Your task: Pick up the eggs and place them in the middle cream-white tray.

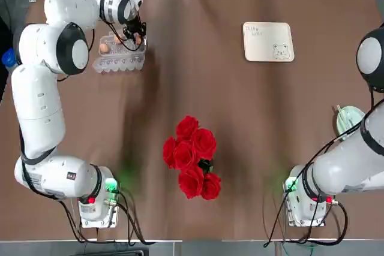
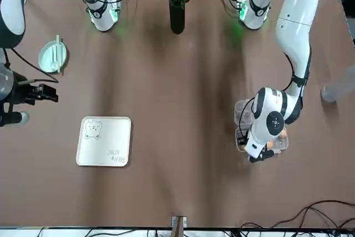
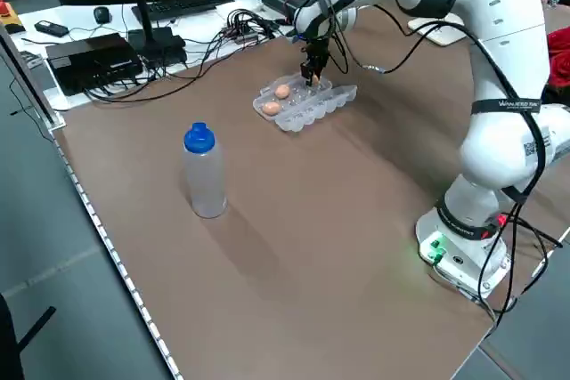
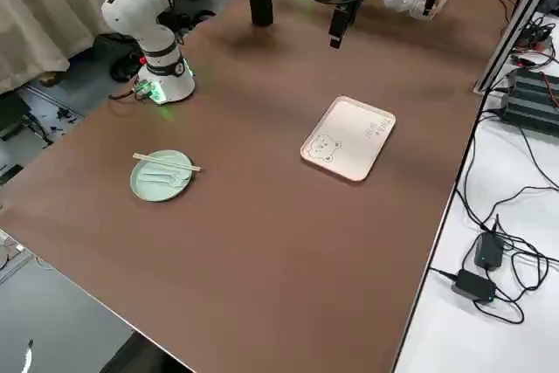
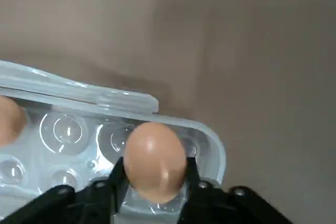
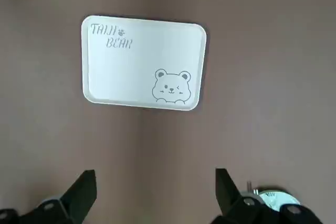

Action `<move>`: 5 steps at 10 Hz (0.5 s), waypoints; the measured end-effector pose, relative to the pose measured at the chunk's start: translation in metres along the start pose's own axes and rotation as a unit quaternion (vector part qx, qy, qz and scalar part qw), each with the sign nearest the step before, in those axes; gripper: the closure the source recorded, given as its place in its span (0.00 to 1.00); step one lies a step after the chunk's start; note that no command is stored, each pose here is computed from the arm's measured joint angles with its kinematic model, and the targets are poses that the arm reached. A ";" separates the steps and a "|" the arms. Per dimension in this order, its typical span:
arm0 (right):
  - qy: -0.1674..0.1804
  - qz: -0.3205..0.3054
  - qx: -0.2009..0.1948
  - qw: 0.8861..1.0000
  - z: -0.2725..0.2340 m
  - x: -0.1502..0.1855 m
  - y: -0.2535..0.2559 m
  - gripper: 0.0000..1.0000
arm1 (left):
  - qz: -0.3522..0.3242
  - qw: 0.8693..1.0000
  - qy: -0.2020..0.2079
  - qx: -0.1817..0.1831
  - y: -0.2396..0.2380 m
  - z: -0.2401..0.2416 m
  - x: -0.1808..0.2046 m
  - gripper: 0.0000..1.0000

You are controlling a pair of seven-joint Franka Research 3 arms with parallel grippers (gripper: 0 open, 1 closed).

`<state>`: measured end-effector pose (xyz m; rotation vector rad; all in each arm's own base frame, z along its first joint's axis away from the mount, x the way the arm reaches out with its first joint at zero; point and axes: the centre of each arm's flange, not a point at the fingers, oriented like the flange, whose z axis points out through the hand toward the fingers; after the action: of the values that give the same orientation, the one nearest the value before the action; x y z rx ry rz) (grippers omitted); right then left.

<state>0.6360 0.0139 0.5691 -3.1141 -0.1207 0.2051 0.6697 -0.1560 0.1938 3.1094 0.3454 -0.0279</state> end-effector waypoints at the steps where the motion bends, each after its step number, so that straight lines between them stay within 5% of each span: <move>1: 0.000 0.000 0.000 1.000 0.000 0.000 -0.001 0.00 | -0.009 1.000 0.005 -0.003 0.001 -0.005 0.002 0.53; 5: 0.000 -0.001 0.000 1.000 0.000 0.000 -0.001 0.00 | -0.055 0.998 0.029 -0.026 0.036 -0.089 0.004 0.53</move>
<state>0.6359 0.0151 0.5691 -3.1141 -0.1237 0.2055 0.6833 -0.1886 0.2828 3.0409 0.5091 0.0697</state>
